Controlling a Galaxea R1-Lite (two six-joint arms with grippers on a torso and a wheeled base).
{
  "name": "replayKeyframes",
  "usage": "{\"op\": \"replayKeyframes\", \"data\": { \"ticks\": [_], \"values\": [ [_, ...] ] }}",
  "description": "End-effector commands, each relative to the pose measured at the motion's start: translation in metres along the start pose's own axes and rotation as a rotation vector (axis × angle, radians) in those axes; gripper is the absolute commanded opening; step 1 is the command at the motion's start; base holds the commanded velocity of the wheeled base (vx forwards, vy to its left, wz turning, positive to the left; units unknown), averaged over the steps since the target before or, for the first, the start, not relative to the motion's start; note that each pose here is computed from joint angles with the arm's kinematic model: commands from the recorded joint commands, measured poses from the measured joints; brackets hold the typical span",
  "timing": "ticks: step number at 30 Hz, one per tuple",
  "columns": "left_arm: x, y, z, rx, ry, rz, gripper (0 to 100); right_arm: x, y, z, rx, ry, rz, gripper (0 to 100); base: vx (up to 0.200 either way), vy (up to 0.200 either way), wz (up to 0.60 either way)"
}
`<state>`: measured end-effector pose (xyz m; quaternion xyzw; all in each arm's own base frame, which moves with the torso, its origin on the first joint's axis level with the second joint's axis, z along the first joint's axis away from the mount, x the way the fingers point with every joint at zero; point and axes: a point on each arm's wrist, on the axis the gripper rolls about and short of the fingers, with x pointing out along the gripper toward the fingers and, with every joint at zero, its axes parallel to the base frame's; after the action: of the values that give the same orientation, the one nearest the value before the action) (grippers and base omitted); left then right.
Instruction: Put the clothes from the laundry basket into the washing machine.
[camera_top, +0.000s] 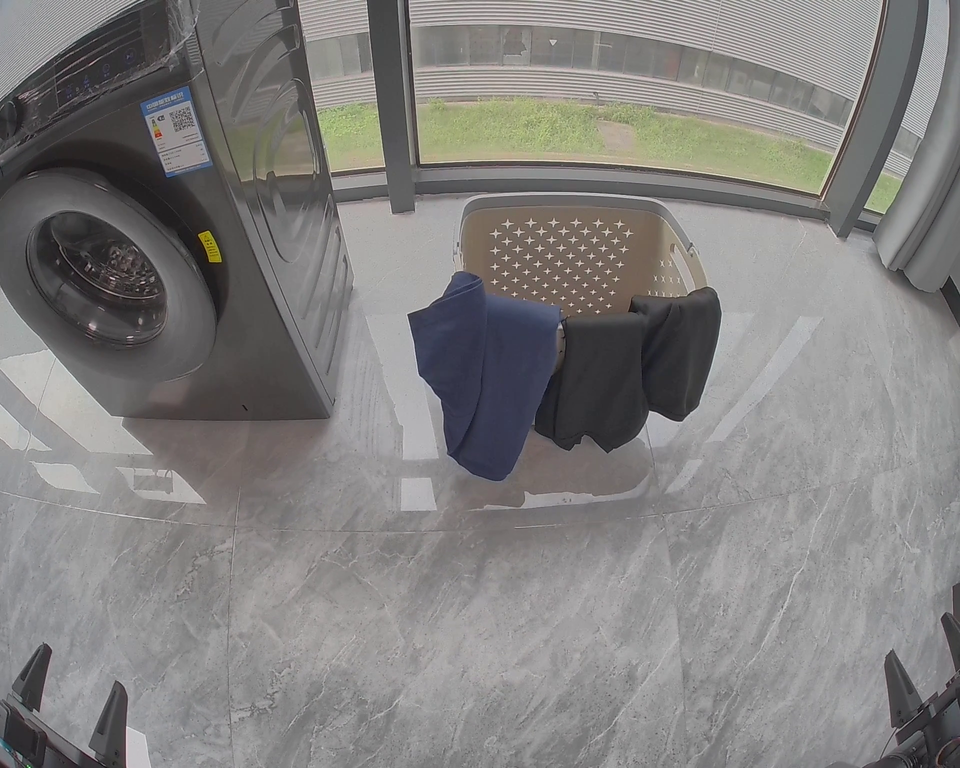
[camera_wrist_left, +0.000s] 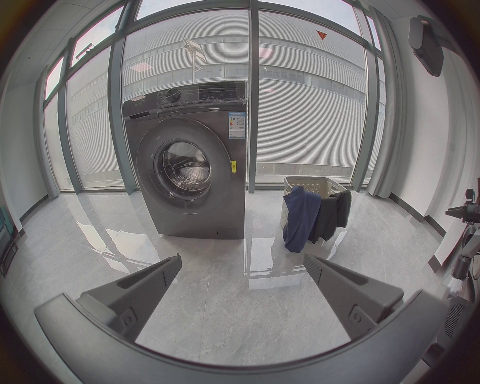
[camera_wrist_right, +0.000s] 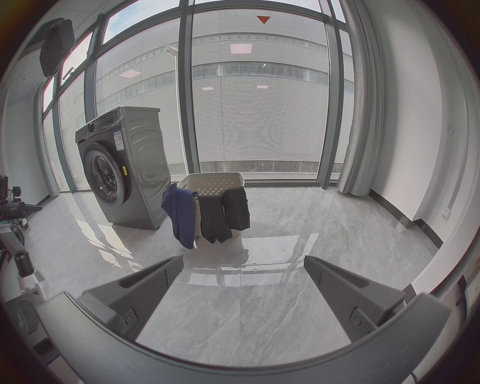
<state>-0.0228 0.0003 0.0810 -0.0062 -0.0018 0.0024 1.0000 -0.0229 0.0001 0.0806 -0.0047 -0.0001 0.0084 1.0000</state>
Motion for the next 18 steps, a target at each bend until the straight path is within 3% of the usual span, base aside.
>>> {"op": "replayKeyframes", "data": {
  "ticks": [1,4,16,18],
  "values": [
    [0.0001,0.0001,-0.0052,-0.001,0.002,0.001,100,0.0000,0.0000,-0.0047,-0.001,-0.001,0.002,100,0.000,0.000,0.00],
    [0.0001,0.0001,-0.0052,-0.001,0.002,0.003,100,0.0000,0.0000,-0.0049,-0.001,0.000,0.002,100,0.000,0.000,0.00],
    [0.0000,0.0001,-0.0052,-0.001,0.001,0.003,100,0.0000,0.0000,-0.0049,0.000,0.000,0.002,100,0.000,-0.200,0.00],
    [0.0001,0.0001,-0.0052,-0.001,0.002,0.003,100,0.0000,0.0000,-0.0047,0.000,-0.001,0.002,100,0.000,0.000,0.00]
  ]
}}
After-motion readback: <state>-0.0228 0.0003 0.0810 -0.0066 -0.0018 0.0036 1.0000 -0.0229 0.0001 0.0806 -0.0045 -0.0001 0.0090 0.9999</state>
